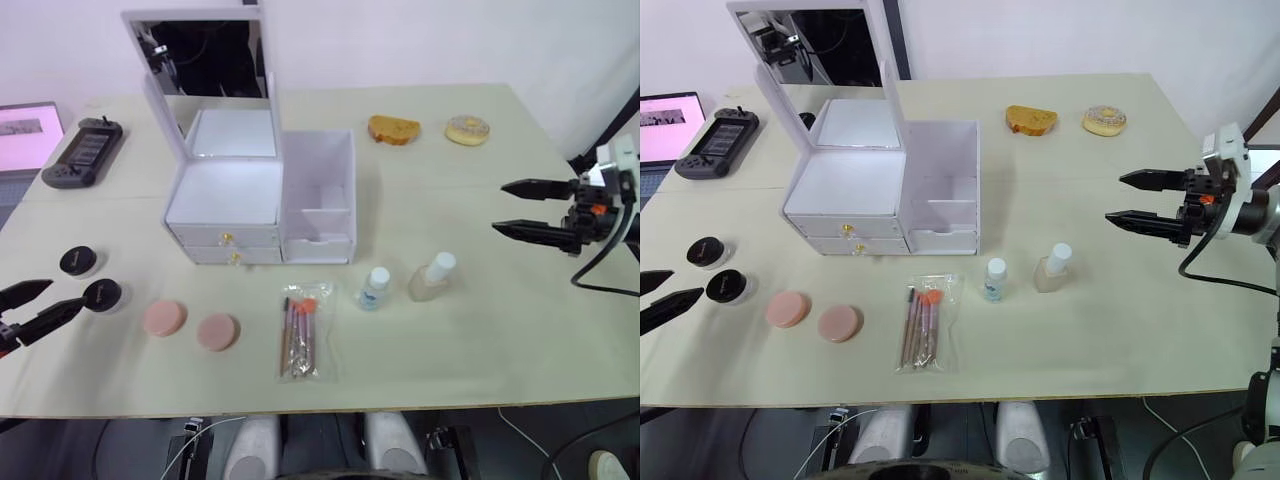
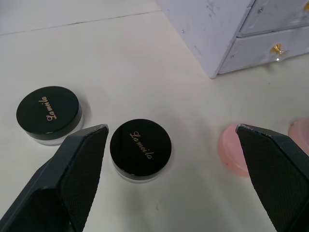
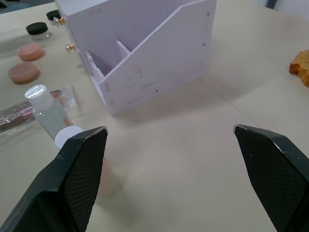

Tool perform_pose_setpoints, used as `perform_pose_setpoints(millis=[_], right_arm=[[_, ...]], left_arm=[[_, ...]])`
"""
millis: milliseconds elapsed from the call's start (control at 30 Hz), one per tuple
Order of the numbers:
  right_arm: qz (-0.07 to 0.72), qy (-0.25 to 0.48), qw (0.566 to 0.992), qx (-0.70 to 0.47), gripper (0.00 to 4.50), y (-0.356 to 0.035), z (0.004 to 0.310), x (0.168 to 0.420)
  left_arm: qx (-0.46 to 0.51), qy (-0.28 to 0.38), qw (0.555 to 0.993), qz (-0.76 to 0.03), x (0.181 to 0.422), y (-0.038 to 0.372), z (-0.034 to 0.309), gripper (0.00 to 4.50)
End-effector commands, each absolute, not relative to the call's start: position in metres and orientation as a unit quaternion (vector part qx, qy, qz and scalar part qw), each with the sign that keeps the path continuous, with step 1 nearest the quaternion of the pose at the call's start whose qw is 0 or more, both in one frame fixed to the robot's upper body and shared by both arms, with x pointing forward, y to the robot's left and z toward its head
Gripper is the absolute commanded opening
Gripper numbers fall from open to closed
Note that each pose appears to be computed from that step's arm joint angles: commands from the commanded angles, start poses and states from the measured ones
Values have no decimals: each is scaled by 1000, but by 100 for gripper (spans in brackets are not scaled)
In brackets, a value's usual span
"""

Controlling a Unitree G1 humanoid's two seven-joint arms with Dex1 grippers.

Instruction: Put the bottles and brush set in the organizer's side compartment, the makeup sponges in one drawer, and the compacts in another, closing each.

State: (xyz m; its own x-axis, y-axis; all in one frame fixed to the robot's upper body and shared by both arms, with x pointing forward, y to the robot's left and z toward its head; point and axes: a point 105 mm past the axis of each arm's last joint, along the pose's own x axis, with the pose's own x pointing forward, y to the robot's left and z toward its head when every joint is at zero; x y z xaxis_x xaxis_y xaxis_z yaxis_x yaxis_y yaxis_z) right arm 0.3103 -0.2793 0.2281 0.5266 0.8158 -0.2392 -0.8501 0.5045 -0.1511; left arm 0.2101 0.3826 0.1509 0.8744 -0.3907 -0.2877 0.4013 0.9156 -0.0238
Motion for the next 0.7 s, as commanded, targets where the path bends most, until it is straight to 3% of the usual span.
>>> perform_pose_setpoints(millis=[33, 200, 700], right_arm=[[480, 48, 864, -142, 450, -280, 242, 309], [479, 46, 865, -142, 450, -280, 242, 309], [477, 41, 867, -139, 450, -278, 242, 310]], left_arm=[[38, 129, 970, -200, 211, 386, 162, 447], [36, 108, 981, -158, 223, 396, 170, 447], [42, 114, 977, -176, 222, 390, 167, 447]])
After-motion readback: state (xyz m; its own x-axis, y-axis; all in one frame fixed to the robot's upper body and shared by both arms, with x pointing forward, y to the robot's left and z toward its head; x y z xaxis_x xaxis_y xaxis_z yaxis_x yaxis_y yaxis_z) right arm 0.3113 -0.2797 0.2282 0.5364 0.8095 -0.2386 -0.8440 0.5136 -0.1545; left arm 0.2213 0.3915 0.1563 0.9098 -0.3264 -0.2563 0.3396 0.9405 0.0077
